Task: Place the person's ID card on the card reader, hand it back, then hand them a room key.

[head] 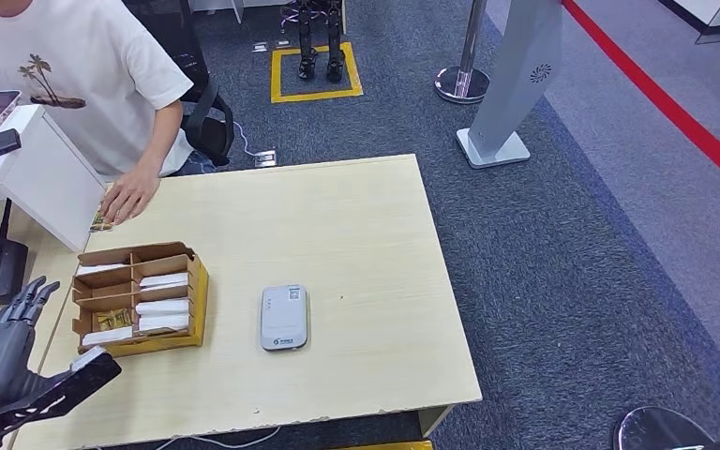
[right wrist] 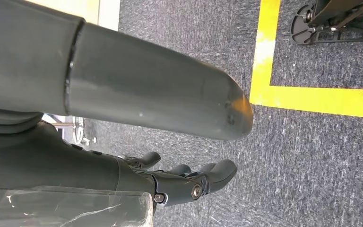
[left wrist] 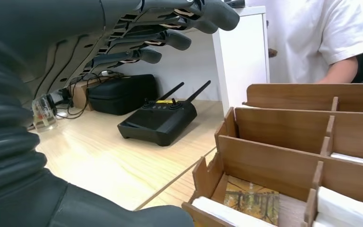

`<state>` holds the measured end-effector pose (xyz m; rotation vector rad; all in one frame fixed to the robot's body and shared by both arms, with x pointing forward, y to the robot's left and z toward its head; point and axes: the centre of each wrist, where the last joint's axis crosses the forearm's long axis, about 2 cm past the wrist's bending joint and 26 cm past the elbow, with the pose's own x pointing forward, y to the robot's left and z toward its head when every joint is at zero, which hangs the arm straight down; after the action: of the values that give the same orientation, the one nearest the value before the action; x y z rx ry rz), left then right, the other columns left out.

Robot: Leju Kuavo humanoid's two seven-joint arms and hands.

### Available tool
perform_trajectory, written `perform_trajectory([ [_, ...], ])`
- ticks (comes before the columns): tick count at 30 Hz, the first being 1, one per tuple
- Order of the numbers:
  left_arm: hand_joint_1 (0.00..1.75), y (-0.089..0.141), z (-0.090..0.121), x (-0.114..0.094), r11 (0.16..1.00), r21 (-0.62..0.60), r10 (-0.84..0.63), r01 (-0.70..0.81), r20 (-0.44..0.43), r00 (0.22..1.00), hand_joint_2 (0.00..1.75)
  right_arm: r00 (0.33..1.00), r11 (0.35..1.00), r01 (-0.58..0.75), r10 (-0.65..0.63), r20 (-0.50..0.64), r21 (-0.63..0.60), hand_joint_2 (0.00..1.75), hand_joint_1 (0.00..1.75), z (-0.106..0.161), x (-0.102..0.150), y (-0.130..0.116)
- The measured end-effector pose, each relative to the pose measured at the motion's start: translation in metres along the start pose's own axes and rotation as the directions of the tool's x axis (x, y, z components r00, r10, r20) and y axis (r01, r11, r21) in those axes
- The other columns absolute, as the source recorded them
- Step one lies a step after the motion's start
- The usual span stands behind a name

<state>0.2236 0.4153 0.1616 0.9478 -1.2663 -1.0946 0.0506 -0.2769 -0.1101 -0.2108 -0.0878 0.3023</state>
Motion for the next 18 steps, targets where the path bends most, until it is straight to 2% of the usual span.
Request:
perform_trajectory([
  [18,0.0,-0.003,-0.014,0.008,1.0,-0.004,0.019,-0.019,0.021,1.0,1.75,1.0,1.0,-0.012,0.012,0.003,-0.004,0.0,0.0,0.0,0.0,-0.002],
])
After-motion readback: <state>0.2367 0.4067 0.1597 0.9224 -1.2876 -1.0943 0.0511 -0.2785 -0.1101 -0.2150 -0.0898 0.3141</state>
